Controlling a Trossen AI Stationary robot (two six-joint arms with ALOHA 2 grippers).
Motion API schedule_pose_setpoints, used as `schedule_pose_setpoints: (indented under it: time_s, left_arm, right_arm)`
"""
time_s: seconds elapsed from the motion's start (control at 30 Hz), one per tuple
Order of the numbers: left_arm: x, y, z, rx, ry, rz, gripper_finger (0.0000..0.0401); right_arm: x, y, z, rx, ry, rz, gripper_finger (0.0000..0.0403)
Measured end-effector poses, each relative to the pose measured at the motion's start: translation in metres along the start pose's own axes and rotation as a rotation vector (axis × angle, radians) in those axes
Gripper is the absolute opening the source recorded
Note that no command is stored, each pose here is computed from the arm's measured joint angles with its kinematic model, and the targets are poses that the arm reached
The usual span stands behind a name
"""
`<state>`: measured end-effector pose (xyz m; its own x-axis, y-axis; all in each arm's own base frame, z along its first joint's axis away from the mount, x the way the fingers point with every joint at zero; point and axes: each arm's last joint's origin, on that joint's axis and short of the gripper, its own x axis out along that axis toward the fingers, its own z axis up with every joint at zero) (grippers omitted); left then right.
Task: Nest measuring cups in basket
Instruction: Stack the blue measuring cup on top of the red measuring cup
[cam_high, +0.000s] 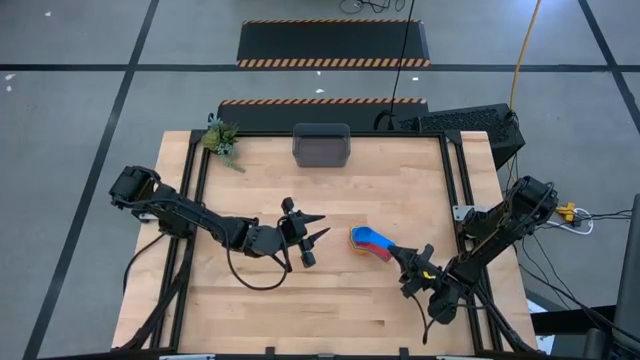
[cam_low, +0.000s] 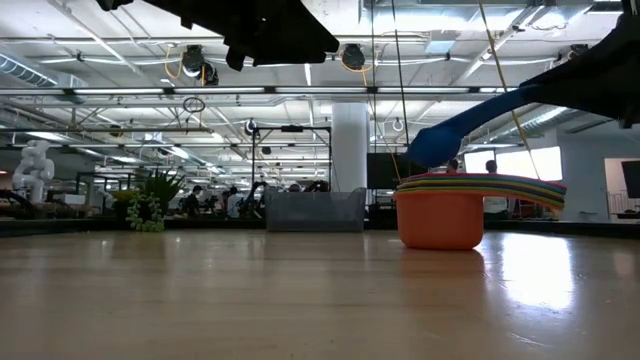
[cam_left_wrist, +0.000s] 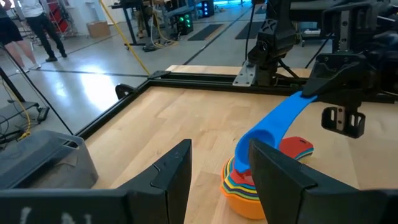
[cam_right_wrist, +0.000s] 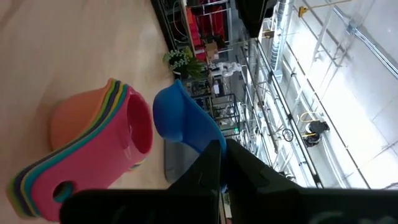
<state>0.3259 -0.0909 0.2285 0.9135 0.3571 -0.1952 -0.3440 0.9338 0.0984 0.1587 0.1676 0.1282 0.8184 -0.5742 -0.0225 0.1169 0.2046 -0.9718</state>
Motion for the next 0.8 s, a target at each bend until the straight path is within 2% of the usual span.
schedule_pose_setpoints:
  time_s: [0.2,0.57,0.8]
  left_arm:
    - [-0.0001,-0.0001,-0.0001,0.001,0.001,0.000,0.0159]
    - [-0.0001,0.0000,-0.0006,0.005,0.005,0.000,0.0159]
    - [0.0000,0.0001,-0.0005,0.004,0.004,0.001,0.0159]
  right_arm:
    - [0.0000,0.0040,-0.0043,0.029,-0.022,0.045,0.0000]
    - [0.0000,0.0041,-0.0045,0.022,-0.022,0.046,0.0000]
    - [0.0000,0.0042,-0.0048,0.017,-0.022,0.046,0.0017]
